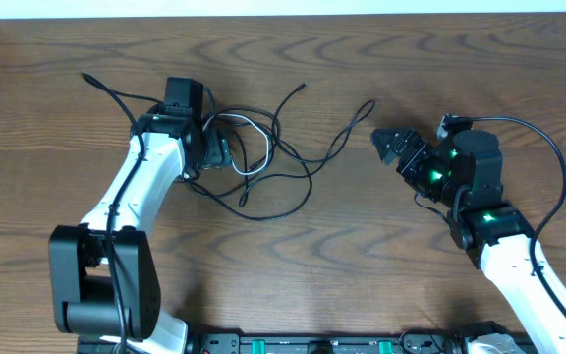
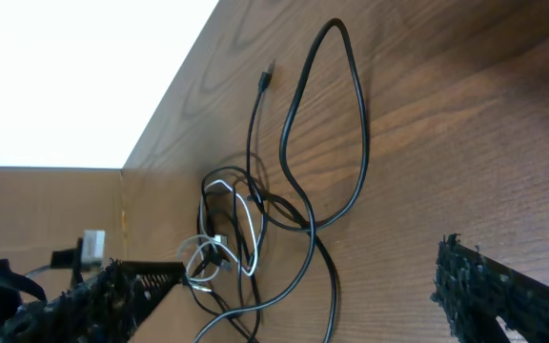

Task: Untangle cables

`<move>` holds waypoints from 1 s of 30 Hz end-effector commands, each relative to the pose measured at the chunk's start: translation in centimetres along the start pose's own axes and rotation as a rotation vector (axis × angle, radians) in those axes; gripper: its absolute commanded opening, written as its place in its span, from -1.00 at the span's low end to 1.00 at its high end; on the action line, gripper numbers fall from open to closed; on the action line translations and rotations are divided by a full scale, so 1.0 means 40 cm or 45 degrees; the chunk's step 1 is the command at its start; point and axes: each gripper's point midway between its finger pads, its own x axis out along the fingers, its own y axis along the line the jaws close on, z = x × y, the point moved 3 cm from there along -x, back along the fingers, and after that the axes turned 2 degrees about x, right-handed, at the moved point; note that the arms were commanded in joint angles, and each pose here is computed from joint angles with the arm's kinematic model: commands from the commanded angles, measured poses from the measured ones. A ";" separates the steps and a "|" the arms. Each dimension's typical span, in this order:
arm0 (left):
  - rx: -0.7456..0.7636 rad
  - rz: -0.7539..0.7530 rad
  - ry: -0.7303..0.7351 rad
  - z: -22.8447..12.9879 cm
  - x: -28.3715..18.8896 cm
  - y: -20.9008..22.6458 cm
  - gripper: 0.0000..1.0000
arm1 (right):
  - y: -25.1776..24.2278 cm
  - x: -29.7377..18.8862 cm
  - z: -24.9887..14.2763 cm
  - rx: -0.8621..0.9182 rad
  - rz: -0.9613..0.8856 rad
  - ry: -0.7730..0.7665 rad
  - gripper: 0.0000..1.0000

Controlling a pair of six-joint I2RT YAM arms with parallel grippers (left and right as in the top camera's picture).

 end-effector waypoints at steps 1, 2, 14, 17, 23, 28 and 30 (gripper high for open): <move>-0.026 0.050 0.035 -0.008 0.048 0.008 0.72 | 0.005 -0.004 0.007 -0.033 -0.002 -0.024 0.99; -0.025 0.054 0.049 -0.011 0.061 0.008 0.72 | 0.005 -0.004 0.007 -0.039 -0.002 -0.024 0.98; -0.022 0.063 0.083 -0.013 0.162 0.002 0.72 | -0.001 -0.004 0.017 -0.052 -0.027 -0.060 0.98; -0.022 0.062 0.080 -0.012 0.163 0.002 0.66 | -0.002 -0.004 0.020 -0.052 -0.032 -0.069 0.99; -0.022 0.057 0.078 -0.012 0.160 0.000 -0.85 | -0.003 -0.005 0.021 -0.052 -0.034 -0.072 0.99; -0.020 0.044 0.043 0.001 0.125 -0.001 -0.85 | -0.003 -0.005 0.021 -0.052 -0.034 -0.073 0.98; -0.022 0.019 0.015 0.009 0.093 -0.006 -0.85 | -0.003 -0.005 0.021 -0.052 -0.035 -0.073 0.99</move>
